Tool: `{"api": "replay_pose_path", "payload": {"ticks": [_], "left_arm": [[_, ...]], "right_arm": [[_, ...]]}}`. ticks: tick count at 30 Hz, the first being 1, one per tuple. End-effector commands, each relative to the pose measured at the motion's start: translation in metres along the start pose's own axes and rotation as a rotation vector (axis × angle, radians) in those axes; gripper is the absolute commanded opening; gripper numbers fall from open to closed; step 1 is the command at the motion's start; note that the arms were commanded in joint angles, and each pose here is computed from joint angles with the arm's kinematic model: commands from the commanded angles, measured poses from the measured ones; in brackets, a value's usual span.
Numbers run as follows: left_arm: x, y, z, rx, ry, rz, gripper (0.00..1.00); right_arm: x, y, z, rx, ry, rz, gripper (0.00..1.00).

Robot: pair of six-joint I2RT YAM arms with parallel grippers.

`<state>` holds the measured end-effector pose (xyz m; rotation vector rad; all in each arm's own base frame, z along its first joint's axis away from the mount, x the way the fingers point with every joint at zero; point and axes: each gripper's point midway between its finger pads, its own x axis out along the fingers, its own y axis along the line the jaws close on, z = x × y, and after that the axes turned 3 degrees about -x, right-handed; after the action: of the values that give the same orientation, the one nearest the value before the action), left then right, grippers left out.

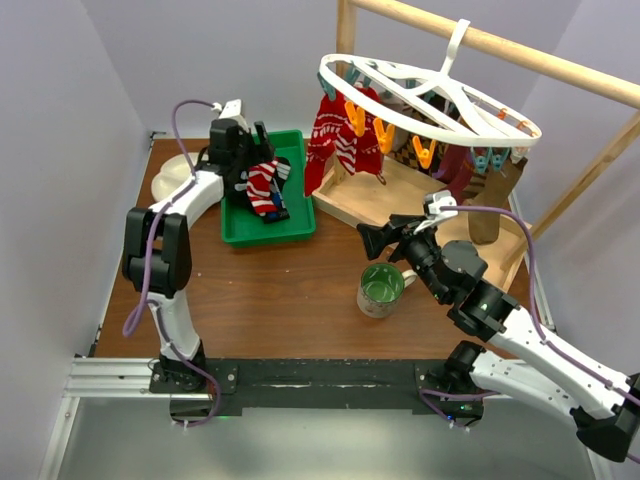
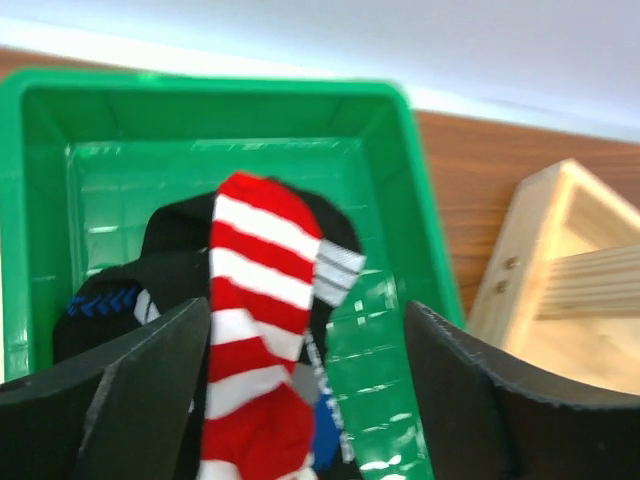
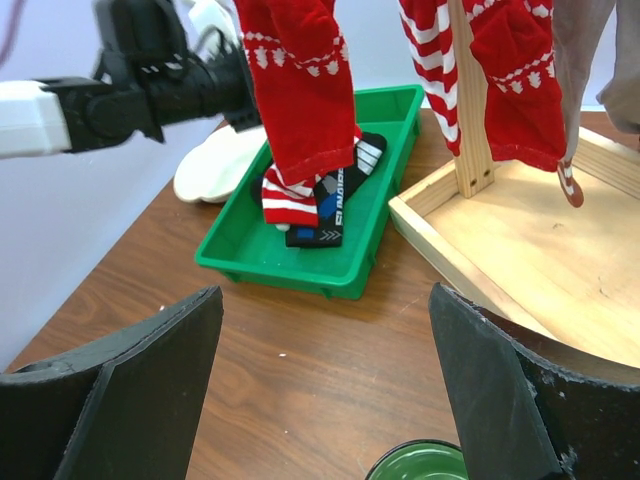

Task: Remove the socks clipped to the hanger
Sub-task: Place the sock in the bin, then remove the sock from the hanger.

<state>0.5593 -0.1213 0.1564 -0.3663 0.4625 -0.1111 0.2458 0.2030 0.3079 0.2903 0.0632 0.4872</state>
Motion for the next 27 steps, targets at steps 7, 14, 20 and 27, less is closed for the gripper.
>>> {"api": "replay_pose_path", "payload": {"ticks": [7, 14, 20, 27], "left_arm": [[-0.101, -0.074, 0.111, 0.003, -0.292, -0.237, 0.81], [-0.175, -0.133, 0.1, 0.032, -0.371, -0.488, 0.73], [-0.224, -0.175, 0.081, 0.074, -0.425, -0.644, 0.74], [-0.239, -0.2, 0.072, 0.095, -0.423, -0.72, 0.74]], "right_arm": [[0.004, 0.005, 0.013, 0.008, -0.028, 0.007, 0.89], [0.009, 0.006, 0.006, 0.002, -0.01, 0.011, 0.89], [0.01, 0.005, 0.001, 0.01, -0.004, 0.004, 0.89], [0.012, 0.008, -0.004, 0.028, 0.002, 0.019, 0.88]]}}
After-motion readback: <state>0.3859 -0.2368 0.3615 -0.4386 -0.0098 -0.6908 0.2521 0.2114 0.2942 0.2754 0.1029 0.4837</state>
